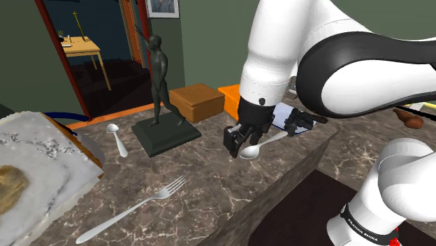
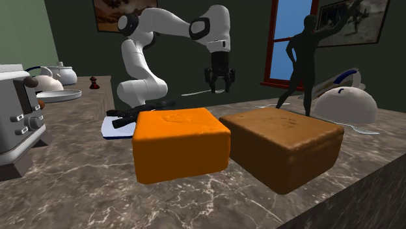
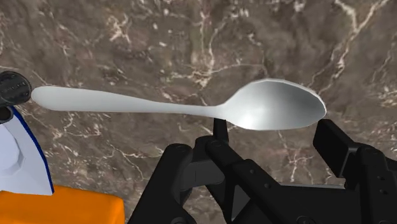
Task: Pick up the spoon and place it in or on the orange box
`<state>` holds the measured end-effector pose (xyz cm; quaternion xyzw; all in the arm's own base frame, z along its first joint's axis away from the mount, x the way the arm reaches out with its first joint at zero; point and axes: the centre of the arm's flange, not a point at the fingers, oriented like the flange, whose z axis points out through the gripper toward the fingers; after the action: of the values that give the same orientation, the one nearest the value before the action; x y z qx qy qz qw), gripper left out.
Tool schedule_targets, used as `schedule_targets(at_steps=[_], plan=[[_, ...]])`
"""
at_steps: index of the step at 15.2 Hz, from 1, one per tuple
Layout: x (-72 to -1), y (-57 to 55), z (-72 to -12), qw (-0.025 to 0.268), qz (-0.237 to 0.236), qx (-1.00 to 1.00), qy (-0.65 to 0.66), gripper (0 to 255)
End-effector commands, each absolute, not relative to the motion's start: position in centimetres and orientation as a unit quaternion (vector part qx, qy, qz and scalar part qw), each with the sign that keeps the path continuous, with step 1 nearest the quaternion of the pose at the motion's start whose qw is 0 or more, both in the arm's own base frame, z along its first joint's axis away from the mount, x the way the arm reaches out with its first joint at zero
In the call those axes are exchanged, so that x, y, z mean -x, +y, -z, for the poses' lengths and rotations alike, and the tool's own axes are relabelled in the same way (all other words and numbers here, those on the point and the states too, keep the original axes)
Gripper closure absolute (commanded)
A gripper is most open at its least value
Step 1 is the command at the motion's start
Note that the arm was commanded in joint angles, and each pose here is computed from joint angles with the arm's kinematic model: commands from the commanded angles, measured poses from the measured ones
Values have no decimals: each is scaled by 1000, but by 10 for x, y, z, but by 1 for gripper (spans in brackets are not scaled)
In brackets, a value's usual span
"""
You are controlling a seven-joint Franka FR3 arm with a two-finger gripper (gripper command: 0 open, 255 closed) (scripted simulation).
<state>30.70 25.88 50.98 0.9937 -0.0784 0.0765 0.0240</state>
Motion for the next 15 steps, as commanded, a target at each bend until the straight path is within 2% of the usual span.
schedule_targets(at_steps=[1, 15], plan=[[-306, 258, -520, 24, -76, -994, -78, 255], [-306, 258, -594, 24, -76, -994, -78, 255]])
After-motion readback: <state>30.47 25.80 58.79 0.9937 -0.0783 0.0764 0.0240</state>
